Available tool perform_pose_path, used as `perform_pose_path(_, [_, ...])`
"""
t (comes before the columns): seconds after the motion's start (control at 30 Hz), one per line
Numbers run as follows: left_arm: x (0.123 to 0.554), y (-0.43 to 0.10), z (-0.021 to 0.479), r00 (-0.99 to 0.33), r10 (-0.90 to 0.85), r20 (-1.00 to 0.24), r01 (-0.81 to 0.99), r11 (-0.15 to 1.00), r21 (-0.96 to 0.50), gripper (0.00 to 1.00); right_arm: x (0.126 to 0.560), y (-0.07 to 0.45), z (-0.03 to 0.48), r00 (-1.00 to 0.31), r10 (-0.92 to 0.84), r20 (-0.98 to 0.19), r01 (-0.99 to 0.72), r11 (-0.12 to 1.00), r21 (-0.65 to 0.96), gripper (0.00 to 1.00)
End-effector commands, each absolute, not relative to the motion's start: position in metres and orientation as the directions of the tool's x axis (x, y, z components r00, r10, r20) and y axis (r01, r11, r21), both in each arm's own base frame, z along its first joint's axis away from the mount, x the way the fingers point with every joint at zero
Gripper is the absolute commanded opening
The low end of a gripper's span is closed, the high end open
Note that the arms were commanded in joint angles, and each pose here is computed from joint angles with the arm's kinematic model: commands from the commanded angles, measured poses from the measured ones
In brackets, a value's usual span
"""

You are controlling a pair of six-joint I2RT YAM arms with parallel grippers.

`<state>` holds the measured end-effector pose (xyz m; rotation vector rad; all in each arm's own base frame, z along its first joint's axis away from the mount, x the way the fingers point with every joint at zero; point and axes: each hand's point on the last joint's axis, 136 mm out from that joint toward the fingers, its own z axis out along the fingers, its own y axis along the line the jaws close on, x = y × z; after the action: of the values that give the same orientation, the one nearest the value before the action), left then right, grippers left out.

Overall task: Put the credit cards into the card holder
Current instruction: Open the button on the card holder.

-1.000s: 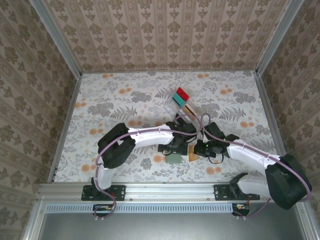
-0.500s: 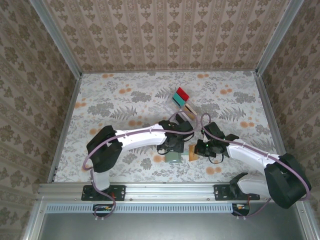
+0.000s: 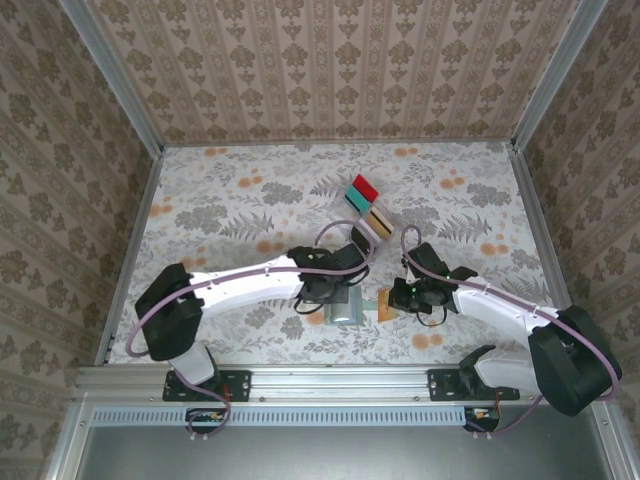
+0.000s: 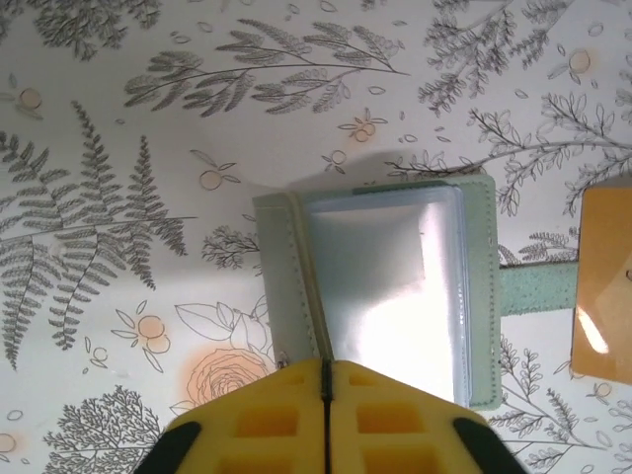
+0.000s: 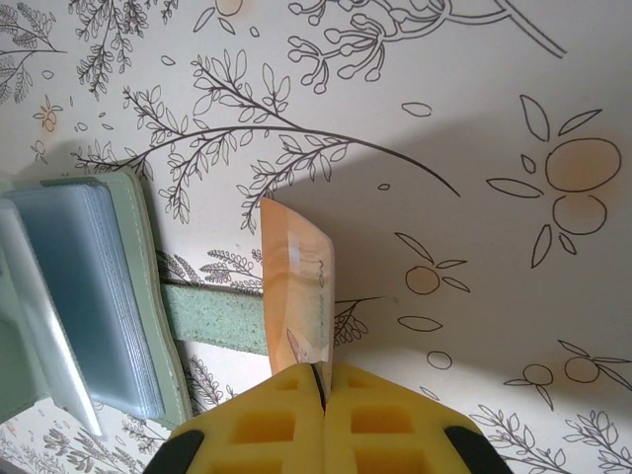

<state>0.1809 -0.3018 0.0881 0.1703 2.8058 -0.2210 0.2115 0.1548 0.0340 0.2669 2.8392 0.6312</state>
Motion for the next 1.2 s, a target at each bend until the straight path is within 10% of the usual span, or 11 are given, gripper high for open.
perform_pose_path(0.0, [0.184, -0.294, 0.082, -0.944, 0.042, -0.327, 0.109, 0.976, -0.19, 0.0, 0.206, 0.132, 0.023, -0.958, 0.238, -0.158, 0.179, 0.931, 0.317, 0.05])
perform_pose_path(0.73, [0.186, -0.284, 0.071, -0.938, -0.085, -0.337, 0.046, 0.931, -0.362, 0.04, 0.227, 0.178, 0.098, -0.949, 0.197, -0.247, 0.029, 0.832, 0.554, 0.07])
perform_pose_path(1.03, [0.195, -0.299, 0.106, -0.906, -0.139, -0.4, 0.052, 0.902, -0.43, 0.71, 0.223, 0.179, 0.086, -0.959, 0.179, -0.219, 0.036, 0.845, 0.534, 0.07])
perform_pose_path(1.17, [0.197, -0.323, 0.11, -0.917, -0.106, -0.384, 0.095, 0.879, -0.468, 0.8, 0.222, 0.183, 0.081, -0.965, 0.171, -0.199, 0.036, 0.838, 0.544, 0.07])
